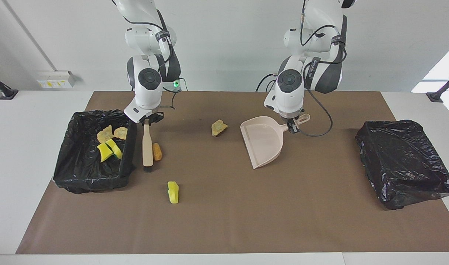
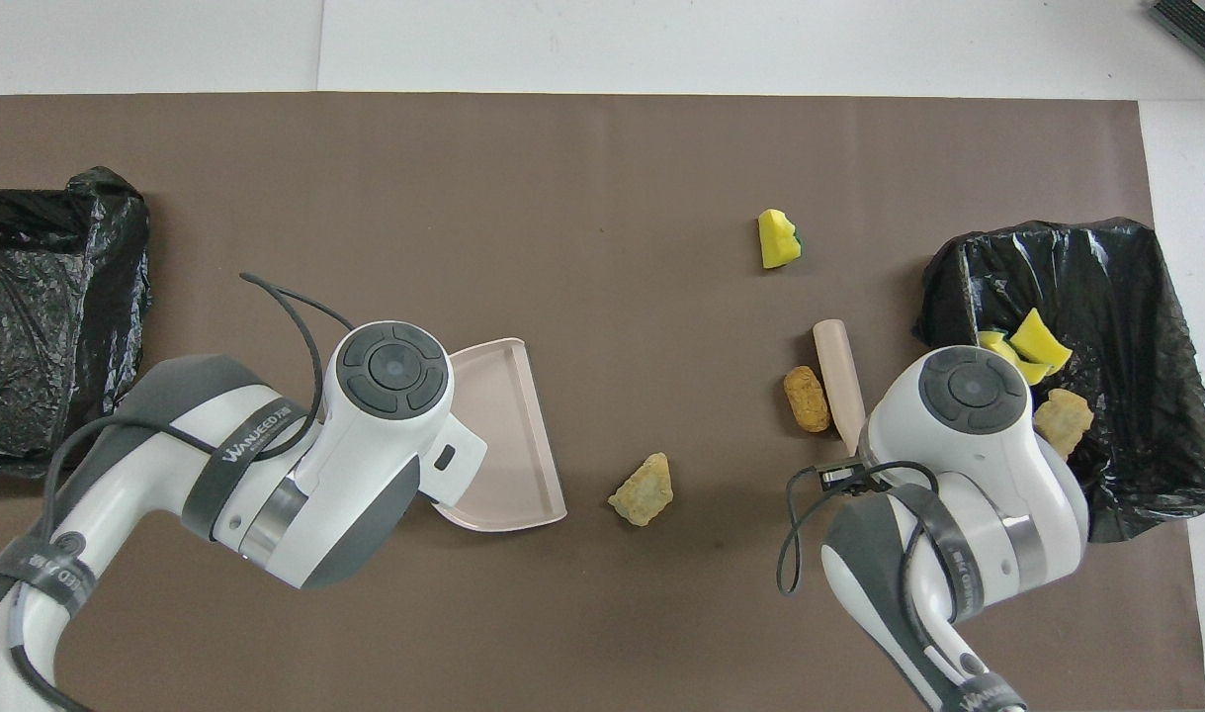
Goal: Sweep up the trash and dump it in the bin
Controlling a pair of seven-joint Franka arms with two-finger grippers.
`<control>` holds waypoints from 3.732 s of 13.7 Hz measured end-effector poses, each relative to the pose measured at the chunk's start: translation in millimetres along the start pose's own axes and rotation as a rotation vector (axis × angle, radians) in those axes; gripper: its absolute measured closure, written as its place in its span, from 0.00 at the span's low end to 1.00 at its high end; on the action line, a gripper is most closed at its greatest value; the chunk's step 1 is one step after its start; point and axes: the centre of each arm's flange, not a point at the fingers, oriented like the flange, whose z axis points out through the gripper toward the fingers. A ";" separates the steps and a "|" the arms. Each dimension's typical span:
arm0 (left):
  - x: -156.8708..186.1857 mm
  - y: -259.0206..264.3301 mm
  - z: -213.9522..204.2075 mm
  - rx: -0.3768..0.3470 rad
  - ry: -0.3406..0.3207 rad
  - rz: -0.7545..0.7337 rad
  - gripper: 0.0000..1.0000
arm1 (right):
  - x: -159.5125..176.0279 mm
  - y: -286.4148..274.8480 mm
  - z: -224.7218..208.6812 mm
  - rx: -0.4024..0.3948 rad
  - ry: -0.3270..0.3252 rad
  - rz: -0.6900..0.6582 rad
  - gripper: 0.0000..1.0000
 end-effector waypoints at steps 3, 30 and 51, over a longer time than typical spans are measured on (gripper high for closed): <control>3.7 20.8 8.0 0.033 0.009 -0.006 0.68 | -8.7 -57.3 -10.6 0.089 0.004 -0.048 0.73; -13.1 54.7 35.3 0.071 0.001 0.002 0.68 | 65.1 -8.4 -82.9 -0.038 0.130 -0.122 0.73; -22.6 42.4 39.9 0.065 0.015 -0.029 0.68 | 64.1 -152.6 -58.8 0.259 -0.070 -0.253 0.73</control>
